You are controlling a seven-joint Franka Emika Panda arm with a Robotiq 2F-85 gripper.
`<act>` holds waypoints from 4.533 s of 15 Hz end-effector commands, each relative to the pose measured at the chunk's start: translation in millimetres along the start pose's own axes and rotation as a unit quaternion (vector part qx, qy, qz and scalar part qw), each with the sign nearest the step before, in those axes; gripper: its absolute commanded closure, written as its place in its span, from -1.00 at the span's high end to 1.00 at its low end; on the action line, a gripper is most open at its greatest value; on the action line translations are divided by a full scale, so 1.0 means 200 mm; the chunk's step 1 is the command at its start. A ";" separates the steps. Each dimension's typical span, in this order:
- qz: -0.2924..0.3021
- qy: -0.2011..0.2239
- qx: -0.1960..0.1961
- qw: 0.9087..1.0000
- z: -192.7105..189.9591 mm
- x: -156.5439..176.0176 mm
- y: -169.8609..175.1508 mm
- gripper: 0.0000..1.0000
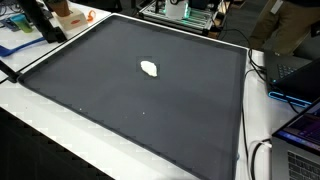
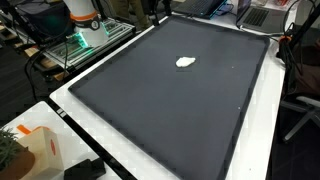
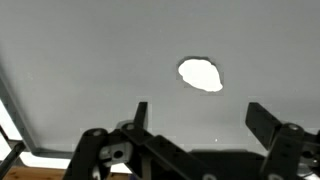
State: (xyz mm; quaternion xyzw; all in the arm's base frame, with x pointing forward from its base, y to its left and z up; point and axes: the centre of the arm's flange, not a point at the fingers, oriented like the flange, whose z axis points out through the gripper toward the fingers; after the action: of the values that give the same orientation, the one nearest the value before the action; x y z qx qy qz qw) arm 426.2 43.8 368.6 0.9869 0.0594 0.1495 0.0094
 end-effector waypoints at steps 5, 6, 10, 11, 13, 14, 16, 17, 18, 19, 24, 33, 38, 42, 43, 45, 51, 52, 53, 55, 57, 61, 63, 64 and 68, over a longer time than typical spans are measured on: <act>-0.049 -0.061 0.036 0.996 0.24 -0.16 -0.07 1.00; -0.049 -0.064 0.037 0.996 0.26 -0.17 -0.07 1.00; -0.130 -0.046 0.099 0.986 0.28 -0.26 0.06 1.00; -0.151 -0.041 0.113 0.981 0.30 -0.30 0.11 1.00; -0.195 -0.030 0.134 0.971 0.32 -0.38 0.21 1.00; -0.215 -0.017 0.142 0.966 0.32 -0.40 0.26 1.00; -0.247 0.012 0.158 0.956 0.29 -0.38 0.35 1.00; -0.245 0.020 0.181 0.952 0.29 -0.35 0.38 1.00; -0.228 -0.002 0.134 0.964 0.23 -0.21 0.25 1.00; -0.227 0.006 0.140 0.964 0.22 -0.21 0.29 1.00; -0.280 0.088 0.170 0.941 0.28 -0.16 0.30 1.00; -0.312 0.183 0.233 0.903 0.22 -0.22 0.46 1.00; -0.311 0.206 0.255 0.892 0.24 -0.21 0.47 1.00; -0.340 0.216 0.245 0.882 0.37 -0.20 0.47 1.00; -0.338 0.212 0.241 0.885 0.41 -0.20 0.47 1.00; -0.325 0.221 0.238 0.888 0.48 -0.20 0.44 1.00; -0.292 0.223 0.223 0.903 0.62 -0.21 0.35 1.00; -0.281 0.226 0.217 0.907 0.63 -0.20 0.34 1.00; -0.270 0.223 0.223 0.910 0.64 -0.20 0.33 1.00; -0.284 0.208 0.222 0.909 0.51 -0.23 0.34 1.00; -0.281 0.208 0.224 0.910 0.52 -0.22 0.34 1.00; -0.273 0.220 0.187 0.918 0.60 -0.17 0.27 1.00; -0.270 0.212 0.161 0.926 0.63 -0.14 0.22 1.00; -0.273 0.205 0.155 0.927 0.64 -0.13 0.19 1.00; -0.288 0.188 0.136 0.929 0.71 -0.11 0.10 1.00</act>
State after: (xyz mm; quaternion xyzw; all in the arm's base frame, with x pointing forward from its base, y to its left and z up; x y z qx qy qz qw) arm 436.1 6.2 258.6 0.8682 0.3688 0.3172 -0.0984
